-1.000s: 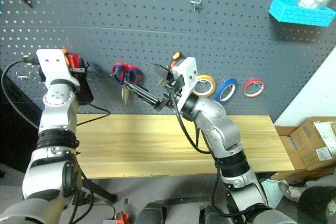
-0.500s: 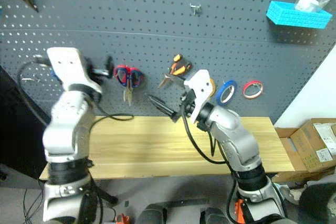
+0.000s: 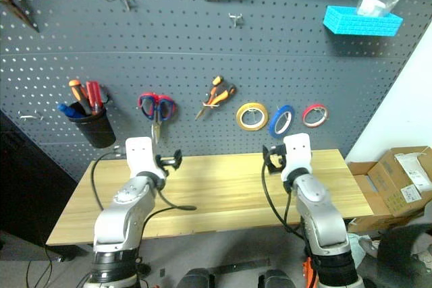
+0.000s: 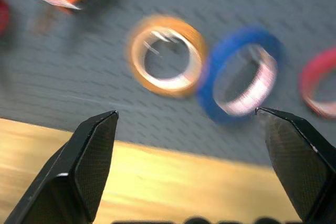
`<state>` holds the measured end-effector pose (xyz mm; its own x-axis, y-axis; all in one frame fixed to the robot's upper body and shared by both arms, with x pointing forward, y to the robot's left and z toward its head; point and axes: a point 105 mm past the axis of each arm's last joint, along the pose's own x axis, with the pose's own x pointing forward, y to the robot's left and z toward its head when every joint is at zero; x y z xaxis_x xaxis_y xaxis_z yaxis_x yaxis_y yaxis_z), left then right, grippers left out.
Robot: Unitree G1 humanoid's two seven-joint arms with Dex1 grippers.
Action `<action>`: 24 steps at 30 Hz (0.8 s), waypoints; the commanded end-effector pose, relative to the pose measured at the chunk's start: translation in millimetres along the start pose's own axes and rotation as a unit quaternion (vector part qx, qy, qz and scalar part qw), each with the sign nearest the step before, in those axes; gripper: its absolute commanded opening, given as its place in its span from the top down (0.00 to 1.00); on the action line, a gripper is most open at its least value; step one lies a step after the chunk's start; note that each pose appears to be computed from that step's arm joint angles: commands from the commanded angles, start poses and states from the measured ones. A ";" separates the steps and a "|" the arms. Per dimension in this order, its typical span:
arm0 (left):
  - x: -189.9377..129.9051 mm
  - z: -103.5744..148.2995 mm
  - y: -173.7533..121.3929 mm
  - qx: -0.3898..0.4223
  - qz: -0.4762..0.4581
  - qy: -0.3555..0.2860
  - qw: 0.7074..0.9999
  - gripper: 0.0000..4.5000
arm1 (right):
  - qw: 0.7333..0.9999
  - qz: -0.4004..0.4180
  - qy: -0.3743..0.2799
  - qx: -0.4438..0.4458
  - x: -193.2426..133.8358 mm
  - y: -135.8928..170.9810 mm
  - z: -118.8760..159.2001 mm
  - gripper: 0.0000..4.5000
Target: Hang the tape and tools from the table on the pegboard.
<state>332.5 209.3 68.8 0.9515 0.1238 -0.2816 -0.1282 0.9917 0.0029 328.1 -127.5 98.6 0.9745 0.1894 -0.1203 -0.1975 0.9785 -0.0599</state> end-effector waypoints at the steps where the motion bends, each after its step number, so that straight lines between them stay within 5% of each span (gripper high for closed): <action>1: -1.4 10.2 10.8 -0.019 0.009 -0.025 0.999 0.01 | 0.999 -0.036 0.000 -0.017 -4.0 -17.3 -5.1 0.00; 24: 0.7 13.4 7.2 -0.009 0.013 -0.031 0.999 0.01 | 1.000 -0.007 -0.007 0.000 3.8 -3.9 -4.5 0.00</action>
<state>331.0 218.8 61.9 0.9437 0.1501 -0.2946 -0.1612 0.9868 -0.0138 329.2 -131.3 79.2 0.9716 0.1713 -0.1630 -0.1823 0.9817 -0.0545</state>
